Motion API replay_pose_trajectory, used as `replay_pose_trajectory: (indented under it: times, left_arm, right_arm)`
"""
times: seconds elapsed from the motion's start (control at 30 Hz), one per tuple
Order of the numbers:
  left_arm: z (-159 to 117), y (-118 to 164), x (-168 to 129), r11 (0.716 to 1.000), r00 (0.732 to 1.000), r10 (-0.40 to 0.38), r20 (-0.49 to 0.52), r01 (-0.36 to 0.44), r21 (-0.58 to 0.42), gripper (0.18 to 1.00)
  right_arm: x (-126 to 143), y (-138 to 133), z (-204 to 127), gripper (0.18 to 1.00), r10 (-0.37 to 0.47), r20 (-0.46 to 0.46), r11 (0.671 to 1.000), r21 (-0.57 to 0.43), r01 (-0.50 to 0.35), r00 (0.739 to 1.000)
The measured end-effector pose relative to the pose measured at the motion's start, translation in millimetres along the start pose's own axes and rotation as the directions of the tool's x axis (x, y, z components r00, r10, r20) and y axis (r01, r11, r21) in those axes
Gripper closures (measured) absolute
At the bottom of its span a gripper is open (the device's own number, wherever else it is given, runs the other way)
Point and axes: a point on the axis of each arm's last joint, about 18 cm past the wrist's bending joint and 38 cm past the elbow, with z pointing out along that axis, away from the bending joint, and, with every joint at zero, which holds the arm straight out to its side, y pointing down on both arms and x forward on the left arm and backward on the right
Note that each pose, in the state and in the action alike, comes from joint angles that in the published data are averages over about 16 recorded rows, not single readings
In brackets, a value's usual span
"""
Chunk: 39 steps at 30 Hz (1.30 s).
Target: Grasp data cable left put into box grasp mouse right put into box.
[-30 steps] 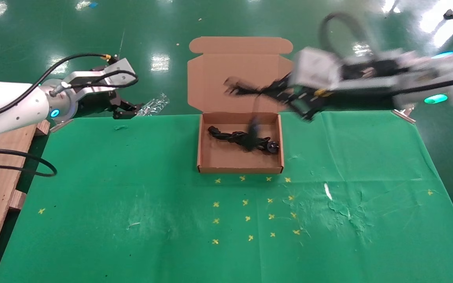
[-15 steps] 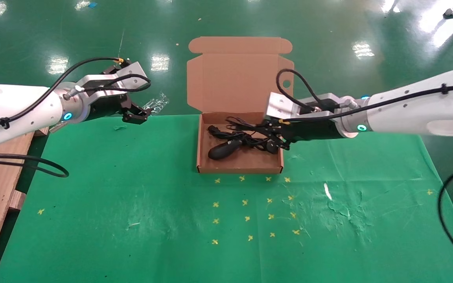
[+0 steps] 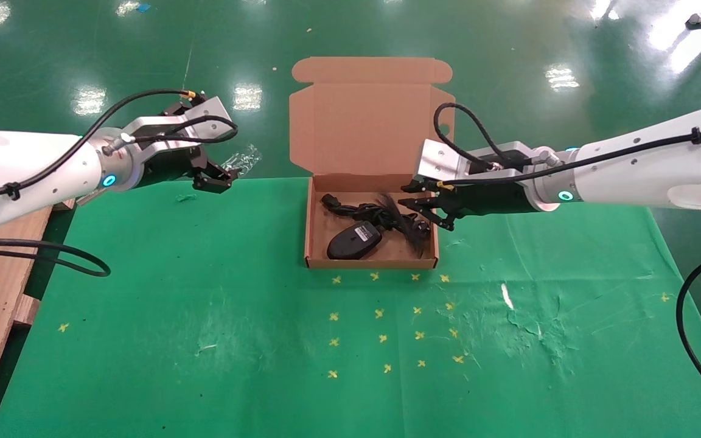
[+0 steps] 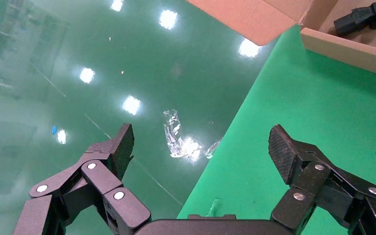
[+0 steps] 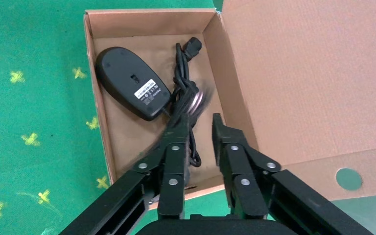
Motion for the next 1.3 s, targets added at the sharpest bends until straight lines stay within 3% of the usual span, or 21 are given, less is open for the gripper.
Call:
replay_pose_trajectory:
  times: [0.3, 0.57, 1.0, 1.3]
  left_arm:
    - [0, -1, 1, 1.000, 1.000, 0.000, -0.001, 0.000, 0.001, 0.184]
    - [0, -1, 0, 1.000, 1.000, 0.000, -0.001, 0.000, 0.001, 0.184]
    - [0, -1, 0, 1.000, 1.000, 0.000, -0.001, 0.000, 0.001, 0.184]
    - [0, 0, 1, 1.000, 1.000, -0.003, -0.005, 0.003, 0.002, 0.184]
  right_arm:
    - [-8, 0, -10, 0.802, 0.044, 0.012, 0.997, 0.062, -0.045, 0.999]
    - [-23, 4, -28, 0.617, 0.122, 0.042, 0.979, 0.162, -0.127, 0.992]
    - [-48, 4, -68, 0.333, 0.217, 0.110, 0.916, 0.321, -0.242, 0.970]
    - [-66, 1, -102, 0.230, 0.250, 0.167, 0.860, 0.415, -0.298, 0.954]
